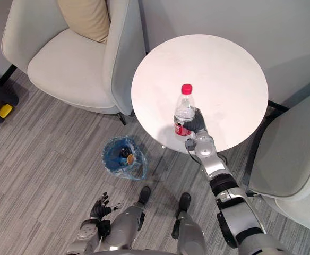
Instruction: Gather rubbish on tea table into small bin, then transfer packed bag to large trash can.
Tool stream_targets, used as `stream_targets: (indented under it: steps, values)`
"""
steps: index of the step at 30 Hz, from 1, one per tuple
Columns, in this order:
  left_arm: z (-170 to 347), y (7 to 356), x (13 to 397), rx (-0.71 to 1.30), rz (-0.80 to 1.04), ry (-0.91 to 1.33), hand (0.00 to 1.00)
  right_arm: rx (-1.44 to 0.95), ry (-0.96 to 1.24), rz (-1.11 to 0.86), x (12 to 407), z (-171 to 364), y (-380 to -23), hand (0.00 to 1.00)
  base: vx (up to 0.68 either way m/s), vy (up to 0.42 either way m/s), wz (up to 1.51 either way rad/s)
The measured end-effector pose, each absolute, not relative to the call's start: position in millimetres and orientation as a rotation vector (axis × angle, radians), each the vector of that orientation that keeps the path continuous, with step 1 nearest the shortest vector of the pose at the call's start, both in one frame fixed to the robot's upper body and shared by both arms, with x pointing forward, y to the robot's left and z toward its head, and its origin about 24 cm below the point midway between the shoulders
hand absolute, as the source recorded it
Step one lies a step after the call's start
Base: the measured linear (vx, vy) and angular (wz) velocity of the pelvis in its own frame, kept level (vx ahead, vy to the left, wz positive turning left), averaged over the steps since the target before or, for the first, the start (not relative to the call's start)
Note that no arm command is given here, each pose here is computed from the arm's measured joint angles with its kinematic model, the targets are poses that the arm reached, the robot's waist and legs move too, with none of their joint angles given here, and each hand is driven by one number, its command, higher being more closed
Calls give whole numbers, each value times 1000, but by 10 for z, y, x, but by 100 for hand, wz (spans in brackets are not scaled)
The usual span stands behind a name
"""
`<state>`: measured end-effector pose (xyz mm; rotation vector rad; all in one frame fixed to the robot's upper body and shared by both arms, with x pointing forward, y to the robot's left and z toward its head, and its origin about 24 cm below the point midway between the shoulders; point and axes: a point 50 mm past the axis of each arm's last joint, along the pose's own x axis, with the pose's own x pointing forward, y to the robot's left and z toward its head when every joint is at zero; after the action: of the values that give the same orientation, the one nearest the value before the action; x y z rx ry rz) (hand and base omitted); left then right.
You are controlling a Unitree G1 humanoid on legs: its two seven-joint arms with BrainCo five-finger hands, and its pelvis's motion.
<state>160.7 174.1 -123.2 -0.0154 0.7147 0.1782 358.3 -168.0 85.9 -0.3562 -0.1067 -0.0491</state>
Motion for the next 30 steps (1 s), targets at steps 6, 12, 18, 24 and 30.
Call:
stream_targets:
  steps: [6, 12, 18, 24, 30]
  values:
    - [-1235, 1736, 1603, -16, 177, 718, 0, -318, -184, -18, 3394, 903, -1608, 100, 2, -1, -1]
    - [-1242, 1703, 1596, -4, 154, 723, 0, -364, -285, 38, 3057, 908, -1510, 100, -12, -2, -11]
    - [-1266, 1768, 1545, 41, 141, 747, 0, -315, -272, 69, 2682, 744, -1402, 100, 17, -17, -11]
    - [-1312, 1740, 1480, 53, 120, 783, 0, -297, -224, 83, 2434, 591, -1360, 100, 24, -5, -2]
    - [-1398, 1727, 1313, 60, 99, 846, 0, -331, -172, 106, 2237, 450, -1321, 100, -1, -2, 3]
